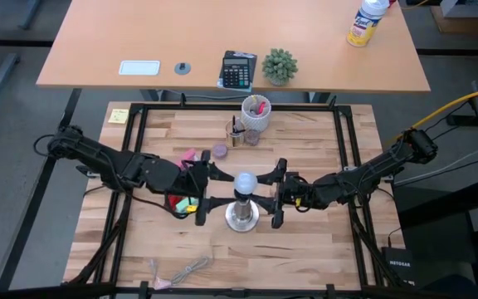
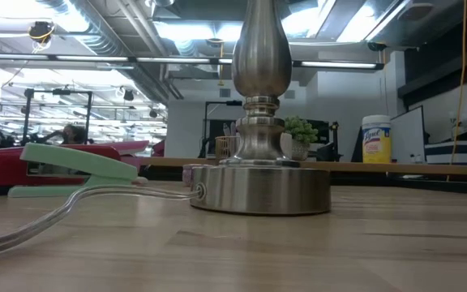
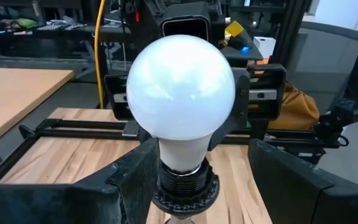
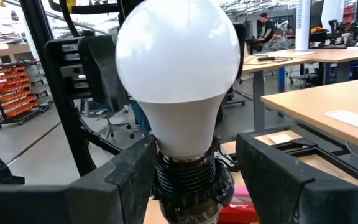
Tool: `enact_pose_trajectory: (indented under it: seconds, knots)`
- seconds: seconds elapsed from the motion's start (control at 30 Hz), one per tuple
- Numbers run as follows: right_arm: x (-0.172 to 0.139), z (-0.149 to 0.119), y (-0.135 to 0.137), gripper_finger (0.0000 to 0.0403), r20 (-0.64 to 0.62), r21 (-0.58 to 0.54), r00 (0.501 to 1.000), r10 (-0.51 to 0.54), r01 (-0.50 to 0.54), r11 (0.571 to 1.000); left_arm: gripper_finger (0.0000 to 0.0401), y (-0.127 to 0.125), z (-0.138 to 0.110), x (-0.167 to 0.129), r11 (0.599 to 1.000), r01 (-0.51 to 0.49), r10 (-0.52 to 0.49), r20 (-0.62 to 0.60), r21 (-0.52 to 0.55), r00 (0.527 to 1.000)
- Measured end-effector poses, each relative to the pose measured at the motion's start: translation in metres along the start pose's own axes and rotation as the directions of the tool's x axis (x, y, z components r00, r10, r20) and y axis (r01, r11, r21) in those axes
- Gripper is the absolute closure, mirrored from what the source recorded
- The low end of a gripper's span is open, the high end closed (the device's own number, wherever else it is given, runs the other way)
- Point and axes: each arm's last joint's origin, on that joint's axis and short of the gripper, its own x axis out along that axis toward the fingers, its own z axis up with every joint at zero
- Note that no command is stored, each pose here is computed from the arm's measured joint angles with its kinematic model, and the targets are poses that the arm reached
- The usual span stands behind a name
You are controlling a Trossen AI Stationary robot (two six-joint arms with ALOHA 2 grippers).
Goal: Screw lightbulb
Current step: Remove the lightbulb from the lamp
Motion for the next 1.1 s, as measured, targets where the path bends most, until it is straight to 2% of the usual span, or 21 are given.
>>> enact_pose_trajectory:
  seconds: [0.7, 0.83, 0.97, 1.1]
  knots:
    - [0.000, 0.000, 0.000, 0.0178, -0.001, -0.001, 1.000, -0.014, 0.014, 1.000, 0.0164, -0.027, 0.001, -0.013, 0.995, 0.092, -0.093, 0.028, 0.038, 0.995]
    - [0.000, 0.000, -0.001, 0.0178, -0.001, -0.001, 1.000, -0.013, 0.013, 1.000, 0.0164, -0.029, 0.008, -0.023, 0.997, 0.037, -0.043, 0.086, 0.066, 0.995]
    - [0.000, 0.000, 0.000, 0.0178, -0.002, -0.001, 1.000, -0.004, 0.004, 1.000, 0.0164, -0.024, 0.018, -0.033, 0.993, -0.068, 0.054, 0.151, 0.091, 0.987]
    - [0.000, 0.000, 0.000, 0.0178, -0.002, -0.001, 1.000, 0.003, -0.003, 1.000, 0.0164, -0.013, 0.025, -0.034, 0.987, -0.148, 0.133, 0.189, 0.067, 0.973]
